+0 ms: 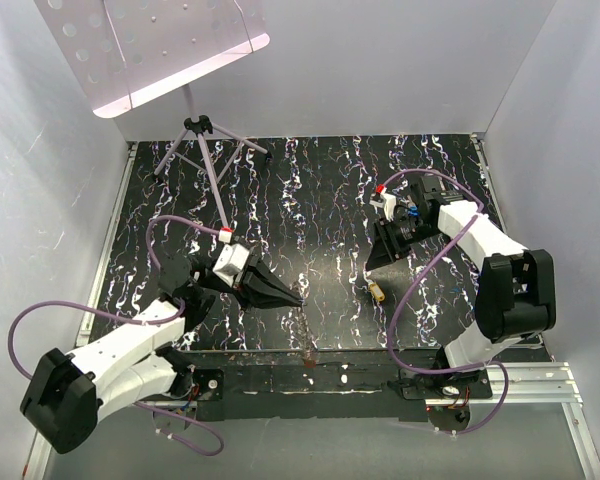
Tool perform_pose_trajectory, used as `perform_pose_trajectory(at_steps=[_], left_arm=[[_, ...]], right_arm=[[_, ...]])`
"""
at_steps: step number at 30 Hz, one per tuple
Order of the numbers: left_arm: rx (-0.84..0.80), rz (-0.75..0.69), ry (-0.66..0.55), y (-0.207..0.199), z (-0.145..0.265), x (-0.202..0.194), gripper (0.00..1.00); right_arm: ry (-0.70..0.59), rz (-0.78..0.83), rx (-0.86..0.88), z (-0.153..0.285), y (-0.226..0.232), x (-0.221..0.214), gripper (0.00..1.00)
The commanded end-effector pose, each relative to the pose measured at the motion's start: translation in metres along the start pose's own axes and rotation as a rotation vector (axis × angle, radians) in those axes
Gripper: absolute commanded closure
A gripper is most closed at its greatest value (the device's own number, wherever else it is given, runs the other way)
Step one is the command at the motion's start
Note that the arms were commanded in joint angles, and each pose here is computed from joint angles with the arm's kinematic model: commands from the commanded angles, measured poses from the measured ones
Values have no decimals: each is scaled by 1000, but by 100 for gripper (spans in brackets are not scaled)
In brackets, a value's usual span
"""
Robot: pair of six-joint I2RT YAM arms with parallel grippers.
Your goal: Put the keys on the keyring
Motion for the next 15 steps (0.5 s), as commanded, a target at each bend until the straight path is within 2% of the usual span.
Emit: perform_pose_trajectory(at_steps=[1,15], left_arm=[[-147,-119,-64,-15,-5,50,100],[-161,-174,-37,-16,-7,70,100]], right_arm=[[-43,64,47,11,17,7,55],[-50,85,48,13,20,6,55]])
Point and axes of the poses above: each gripper's point midway between its finger pads, its own z axis back along the fingers, its own y axis along the line the jaws close on, x = y × z, the point moved 5 cm from there along z, back along the fingers, and after that the axes turned 8 degrees about -z, right-handed, at the moved point
